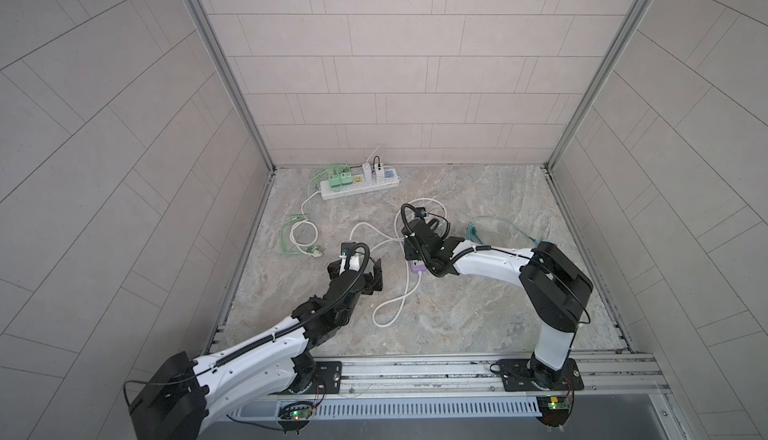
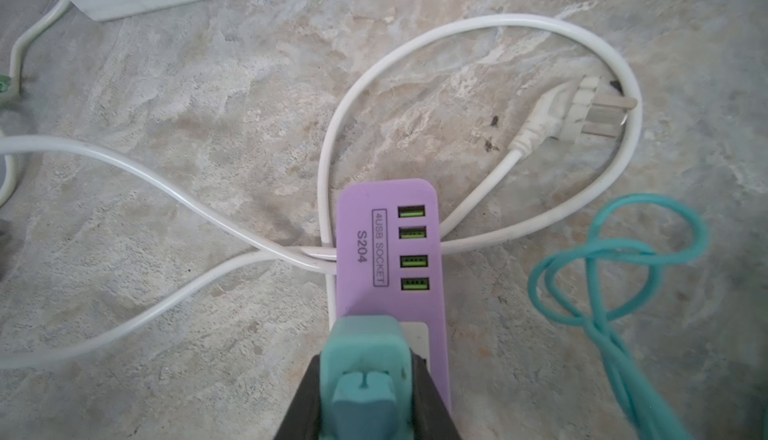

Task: Insert the plug
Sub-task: 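Lower the teal charger with the right gripper toward the purple strip's socket, then press the teal charger prongs into the purple strip socket with the right gripper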

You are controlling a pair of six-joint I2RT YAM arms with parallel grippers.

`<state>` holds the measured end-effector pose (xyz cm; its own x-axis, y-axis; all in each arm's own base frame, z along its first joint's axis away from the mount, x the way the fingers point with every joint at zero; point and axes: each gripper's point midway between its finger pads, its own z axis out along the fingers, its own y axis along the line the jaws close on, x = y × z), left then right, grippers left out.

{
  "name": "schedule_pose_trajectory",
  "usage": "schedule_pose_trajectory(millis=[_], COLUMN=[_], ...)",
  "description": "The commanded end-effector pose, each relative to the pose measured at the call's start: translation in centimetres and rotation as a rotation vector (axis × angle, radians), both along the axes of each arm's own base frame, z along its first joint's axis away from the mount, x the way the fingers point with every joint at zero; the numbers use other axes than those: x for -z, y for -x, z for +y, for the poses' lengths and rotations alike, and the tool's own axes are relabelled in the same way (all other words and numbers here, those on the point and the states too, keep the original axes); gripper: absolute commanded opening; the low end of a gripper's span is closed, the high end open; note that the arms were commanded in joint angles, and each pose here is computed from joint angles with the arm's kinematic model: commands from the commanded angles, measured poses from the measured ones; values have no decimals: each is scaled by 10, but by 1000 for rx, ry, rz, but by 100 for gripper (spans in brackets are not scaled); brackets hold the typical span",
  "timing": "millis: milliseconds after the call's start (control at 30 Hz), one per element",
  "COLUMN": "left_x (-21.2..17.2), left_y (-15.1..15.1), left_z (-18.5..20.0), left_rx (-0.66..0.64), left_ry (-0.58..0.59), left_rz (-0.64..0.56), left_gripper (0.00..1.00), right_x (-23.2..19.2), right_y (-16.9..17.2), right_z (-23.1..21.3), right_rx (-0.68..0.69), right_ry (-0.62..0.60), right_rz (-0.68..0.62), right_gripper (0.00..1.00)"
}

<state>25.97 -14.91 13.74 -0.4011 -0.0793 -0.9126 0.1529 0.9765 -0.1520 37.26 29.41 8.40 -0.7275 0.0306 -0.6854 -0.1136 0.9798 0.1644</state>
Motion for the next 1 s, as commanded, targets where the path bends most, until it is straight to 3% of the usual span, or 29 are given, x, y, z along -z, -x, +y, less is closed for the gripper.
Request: schedule_pose_trajectory(millis=[0,200,500,800,967], left_x=[1,-2,-5,-15,-11], left_y=[2,3,6,9,9], left_z=[6,10,14,15,15], left_rx=[-14,-24,-29,-15,-10], left_ry=[-20,-18,-26,-18,-35], left_rz=[-8,-13,-11,-25,-16], left_gripper=[100,100,100,100,100], right_x=[34,48,96,95,85], right_y=[16,20,31,28,20], right_z=[-18,-28,-53,-57,-47], right_rx=[19,56,108,69,29], right_ry=[111,175,435,443,370], right_rz=[109,153,249,338,331], right_gripper=[0,0,0,0,14])
